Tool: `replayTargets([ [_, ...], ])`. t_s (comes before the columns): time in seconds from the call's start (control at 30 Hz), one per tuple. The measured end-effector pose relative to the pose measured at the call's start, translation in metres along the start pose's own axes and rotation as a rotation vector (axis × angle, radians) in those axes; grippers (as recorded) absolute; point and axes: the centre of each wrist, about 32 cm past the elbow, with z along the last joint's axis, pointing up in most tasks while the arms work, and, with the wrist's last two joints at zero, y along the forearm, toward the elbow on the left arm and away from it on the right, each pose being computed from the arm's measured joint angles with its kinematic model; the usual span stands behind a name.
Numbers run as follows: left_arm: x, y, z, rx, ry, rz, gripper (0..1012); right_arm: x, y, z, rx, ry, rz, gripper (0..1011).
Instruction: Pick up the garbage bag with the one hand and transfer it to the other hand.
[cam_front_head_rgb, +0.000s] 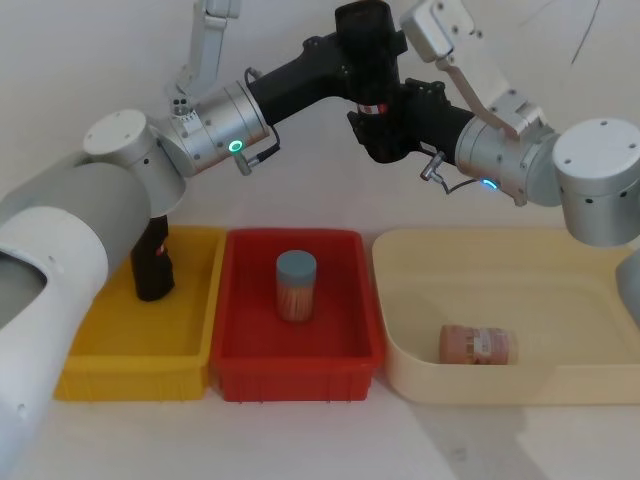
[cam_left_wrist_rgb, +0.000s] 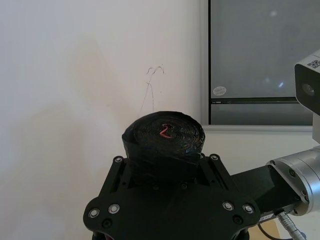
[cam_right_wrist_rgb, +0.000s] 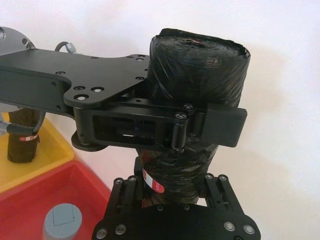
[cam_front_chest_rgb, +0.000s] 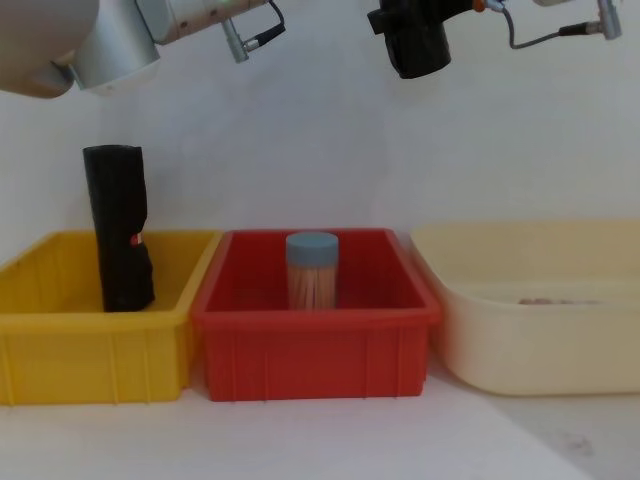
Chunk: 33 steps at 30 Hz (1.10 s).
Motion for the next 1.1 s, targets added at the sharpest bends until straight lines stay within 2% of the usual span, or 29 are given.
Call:
replayTargets([
  [0.17,0.0000,0.0000,0.0000,0.000,0.000,0.000,437,0.000,0.001,0.000,-0.001,0.000,0.000,562],
  [0.27,-0.0001,-0.0001,0.0000,0.000,0.000,0.000,484,0.000,0.001,0.000,-0.001,0.000,0.000,562],
  [0.33,0.0000,-0.0001,0.0000,0.000,0.000,0.000,575,0.000,0.001,0.000,-0.002,-0.001,0.000,562],
  [0.4,0.0000,-0.0001,0.0000,0.000,0.000,0.000,592,0.000,0.001,0.000,-0.002,-0.001,0.000,562],
  [0.47,0.0000,-0.0001,0.0000,0.000,0.000,0.000,685,0.000,0.001,0.000,-0.002,-0.002,0.000,562],
  [0.5,0.0000,-0.0001,0.0000,0.000,0.000,0.000,685,0.000,0.001,0.000,-0.002,-0.002,0.000,562],
  [0.6,0.0000,-0.0001,0.0000,0.000,0.000,0.000,792,0.001,0.000,-0.001,-0.004,-0.003,-0.006,562],
  [0.83,0.0000,0.0000,0.0000,0.000,0.000,0.000,980,0.007,-0.007,-0.011,-0.028,0.002,-0.056,562],
  [1.1,0.0000,-0.0001,0.0000,0.000,0.000,0.000,1000,0.018,-0.019,-0.027,-0.080,0.020,-0.128,562],
])
